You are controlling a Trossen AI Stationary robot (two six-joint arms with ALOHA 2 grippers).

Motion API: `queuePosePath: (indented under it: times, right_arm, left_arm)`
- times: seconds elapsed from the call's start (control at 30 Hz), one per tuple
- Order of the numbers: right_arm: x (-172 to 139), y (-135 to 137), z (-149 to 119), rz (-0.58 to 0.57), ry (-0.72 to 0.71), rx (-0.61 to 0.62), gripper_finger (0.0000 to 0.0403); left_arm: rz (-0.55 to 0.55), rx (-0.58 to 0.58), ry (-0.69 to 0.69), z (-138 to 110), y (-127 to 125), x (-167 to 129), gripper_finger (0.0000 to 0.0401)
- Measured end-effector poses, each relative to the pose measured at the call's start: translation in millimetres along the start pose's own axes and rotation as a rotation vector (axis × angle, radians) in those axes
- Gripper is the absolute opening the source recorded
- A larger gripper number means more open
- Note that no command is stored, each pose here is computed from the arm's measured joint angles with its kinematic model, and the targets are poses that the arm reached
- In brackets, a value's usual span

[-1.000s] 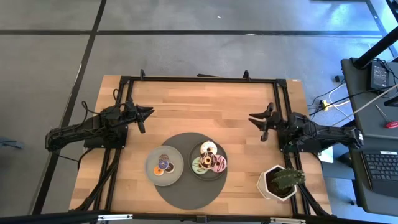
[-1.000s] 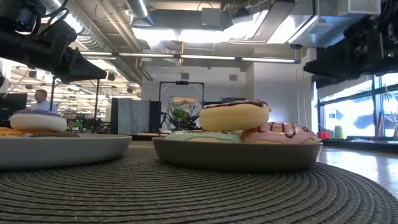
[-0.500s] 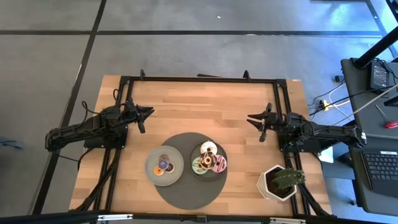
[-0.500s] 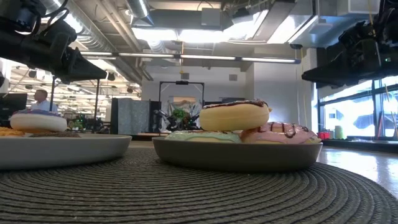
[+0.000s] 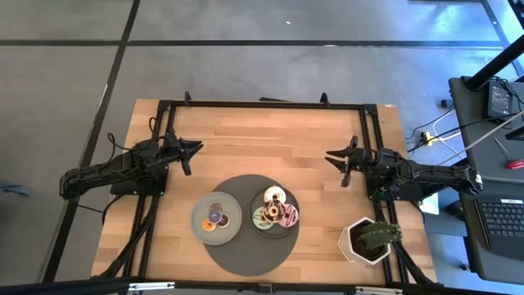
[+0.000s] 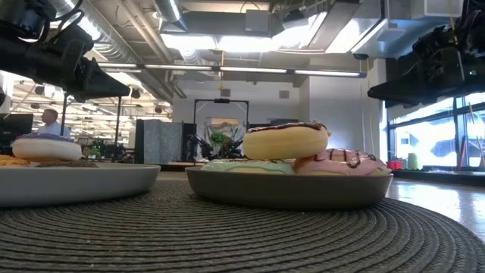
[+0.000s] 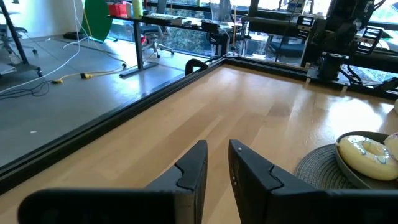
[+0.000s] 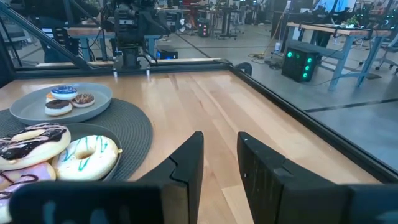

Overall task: Pick & Place donuts
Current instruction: Return to Home Position

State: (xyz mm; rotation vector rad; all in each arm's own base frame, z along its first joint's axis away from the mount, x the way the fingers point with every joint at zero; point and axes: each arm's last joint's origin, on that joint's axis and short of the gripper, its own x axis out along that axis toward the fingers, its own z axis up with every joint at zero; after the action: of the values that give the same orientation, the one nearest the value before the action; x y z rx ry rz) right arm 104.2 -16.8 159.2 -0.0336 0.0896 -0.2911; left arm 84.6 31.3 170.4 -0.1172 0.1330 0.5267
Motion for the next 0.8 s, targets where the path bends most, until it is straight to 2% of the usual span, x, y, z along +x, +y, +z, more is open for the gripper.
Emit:
queuePosePath:
  times: [0.8]
  right_arm:
    - [0.0,0.0,0.0,0.0,-0.001,-0.002,0.01]
  left_arm:
    - [0.0,0.0,0.0,0.0,0.0,0.0,0.0059]
